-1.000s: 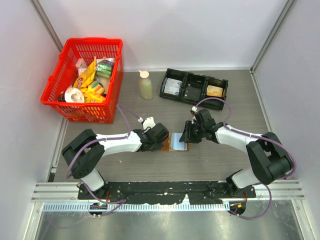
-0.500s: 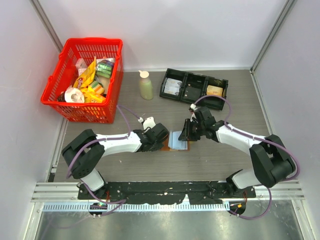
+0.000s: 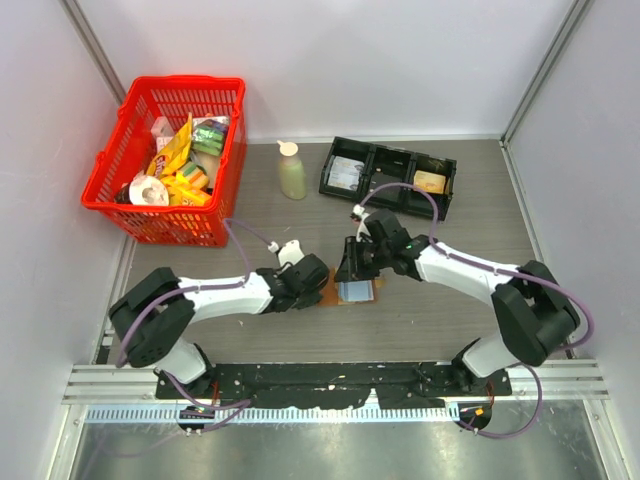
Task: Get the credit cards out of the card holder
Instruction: Open the card holder at the center of the board.
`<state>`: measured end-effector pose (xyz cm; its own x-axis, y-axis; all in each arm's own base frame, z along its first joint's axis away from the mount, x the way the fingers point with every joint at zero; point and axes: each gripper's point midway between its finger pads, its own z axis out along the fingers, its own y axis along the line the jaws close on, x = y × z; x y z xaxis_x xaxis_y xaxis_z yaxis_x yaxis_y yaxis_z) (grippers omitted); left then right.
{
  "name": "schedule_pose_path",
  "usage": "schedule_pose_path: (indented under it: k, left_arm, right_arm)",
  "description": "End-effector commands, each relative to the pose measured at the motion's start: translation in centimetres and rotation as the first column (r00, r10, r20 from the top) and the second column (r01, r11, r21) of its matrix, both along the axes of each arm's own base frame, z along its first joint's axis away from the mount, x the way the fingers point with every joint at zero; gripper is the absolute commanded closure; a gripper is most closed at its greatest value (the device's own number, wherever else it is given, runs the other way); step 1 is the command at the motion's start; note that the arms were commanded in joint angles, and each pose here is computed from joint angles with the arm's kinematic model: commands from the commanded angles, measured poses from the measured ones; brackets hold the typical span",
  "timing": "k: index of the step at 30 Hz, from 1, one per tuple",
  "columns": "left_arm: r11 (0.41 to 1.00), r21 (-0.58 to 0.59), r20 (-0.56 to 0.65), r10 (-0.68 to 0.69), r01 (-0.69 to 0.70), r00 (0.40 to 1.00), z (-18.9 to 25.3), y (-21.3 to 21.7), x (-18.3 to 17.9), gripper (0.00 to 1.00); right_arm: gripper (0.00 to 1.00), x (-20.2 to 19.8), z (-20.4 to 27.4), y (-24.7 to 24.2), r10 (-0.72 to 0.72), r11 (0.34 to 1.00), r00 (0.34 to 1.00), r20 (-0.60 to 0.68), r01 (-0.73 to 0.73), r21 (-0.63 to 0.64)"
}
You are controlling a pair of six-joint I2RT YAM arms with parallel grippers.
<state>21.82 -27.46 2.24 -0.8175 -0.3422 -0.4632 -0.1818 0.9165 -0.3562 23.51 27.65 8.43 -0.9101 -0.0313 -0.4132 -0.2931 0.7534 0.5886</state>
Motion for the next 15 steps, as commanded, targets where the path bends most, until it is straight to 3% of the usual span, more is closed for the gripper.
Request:
schedule_pose_path:
  k: [1, 5, 11, 15]
  left_arm:
    - [0.998, -0.04, 0.035, 0.041, -0.04, 0.999, 1.4, 1.5, -0.6, 0.71]
    - [0.995, -0.069, 0.06, 0.074, -0.07, 0.995, 2.2, 3.1, -1.3, 0.62]
    - [0.987, -0.122, 0.122, 0.122, -0.107, 0.985, 4.6, 5.4, -1.8, 0.62]
    - [0.977, -0.193, 0.181, 0.127, -0.091, 0.975, 7.4, 5.5, -1.6, 0.64]
  right_arm:
    - [0.66, 0.4, 0.2, 2.9, 0.046, 0.999, 0.999, 0.026, -0.046, 0.0]
    - [0.58, -0.1, -1.9, 4.5, 0.081, 0.996, 0.997, -0.002, -0.081, -0.036]
    - [0.45, -0.7, -4.4, 5.7, 0.129, 0.987, 0.99, -0.058, -0.134, -0.089]
    - [0.44, -0.8, -3.9, 6.2, 0.153, 0.983, 0.986, -0.06, -0.158, -0.093]
